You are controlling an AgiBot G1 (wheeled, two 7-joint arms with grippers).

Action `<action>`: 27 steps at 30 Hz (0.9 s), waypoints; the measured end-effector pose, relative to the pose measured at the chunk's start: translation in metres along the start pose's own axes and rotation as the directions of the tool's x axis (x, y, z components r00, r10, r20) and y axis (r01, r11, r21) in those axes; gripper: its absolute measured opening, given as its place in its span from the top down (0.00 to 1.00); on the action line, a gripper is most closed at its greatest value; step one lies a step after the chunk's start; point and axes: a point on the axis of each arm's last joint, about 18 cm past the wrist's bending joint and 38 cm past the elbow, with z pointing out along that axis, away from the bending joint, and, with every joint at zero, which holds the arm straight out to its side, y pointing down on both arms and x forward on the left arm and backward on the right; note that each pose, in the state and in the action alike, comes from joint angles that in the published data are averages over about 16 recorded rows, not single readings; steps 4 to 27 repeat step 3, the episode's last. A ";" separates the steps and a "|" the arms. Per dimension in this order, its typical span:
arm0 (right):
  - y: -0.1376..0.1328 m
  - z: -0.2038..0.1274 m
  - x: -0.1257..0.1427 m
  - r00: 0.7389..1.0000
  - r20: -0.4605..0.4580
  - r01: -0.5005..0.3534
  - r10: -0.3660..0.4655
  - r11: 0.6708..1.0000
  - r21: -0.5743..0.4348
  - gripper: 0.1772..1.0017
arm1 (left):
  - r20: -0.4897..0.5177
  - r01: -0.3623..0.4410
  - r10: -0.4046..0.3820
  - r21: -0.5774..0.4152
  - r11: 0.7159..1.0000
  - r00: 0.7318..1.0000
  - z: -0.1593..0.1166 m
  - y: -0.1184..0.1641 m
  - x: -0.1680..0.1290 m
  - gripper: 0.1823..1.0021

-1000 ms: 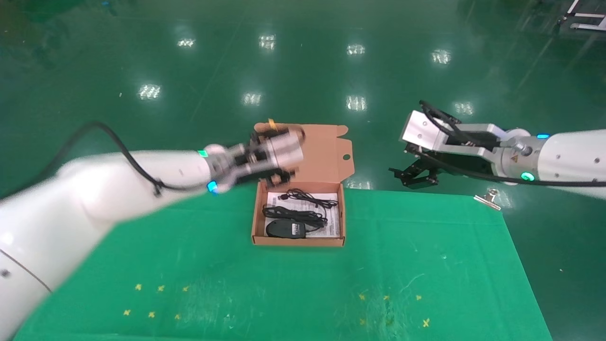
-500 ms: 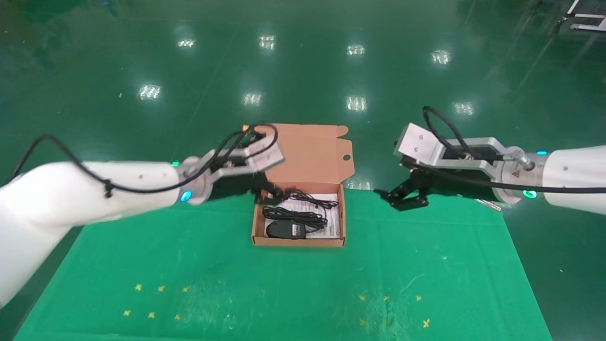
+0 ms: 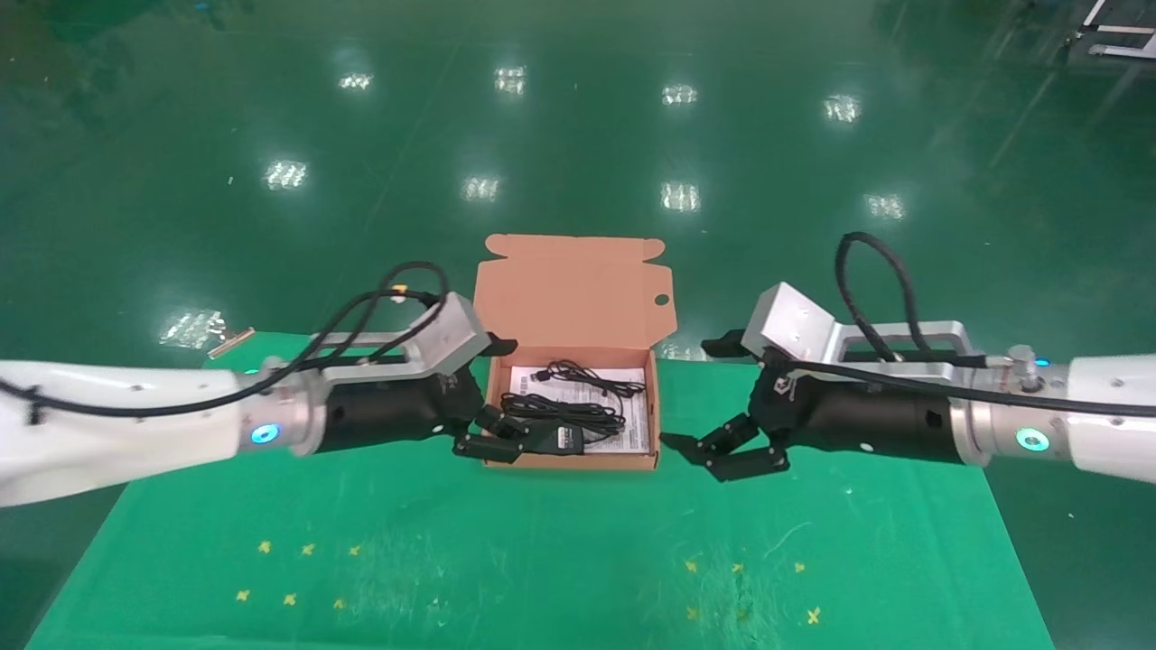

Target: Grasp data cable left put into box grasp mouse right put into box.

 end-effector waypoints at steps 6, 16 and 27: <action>0.000 -0.002 -0.005 1.000 0.021 -0.017 0.017 1.000 0.018 0.00 | -0.016 0.021 -0.021 0.018 1.000 1.000 -0.007 0.001 0.003 0.02; 0.000 -0.002 -0.005 1.000 0.021 -0.017 0.017 1.000 0.018 0.00 | -0.016 0.021 -0.021 0.018 1.000 1.000 -0.007 0.001 0.003 0.02; 0.000 -0.002 -0.005 1.000 0.021 -0.017 0.017 1.000 0.018 0.00 | -0.016 0.021 -0.021 0.018 1.000 1.000 -0.007 0.001 0.003 0.02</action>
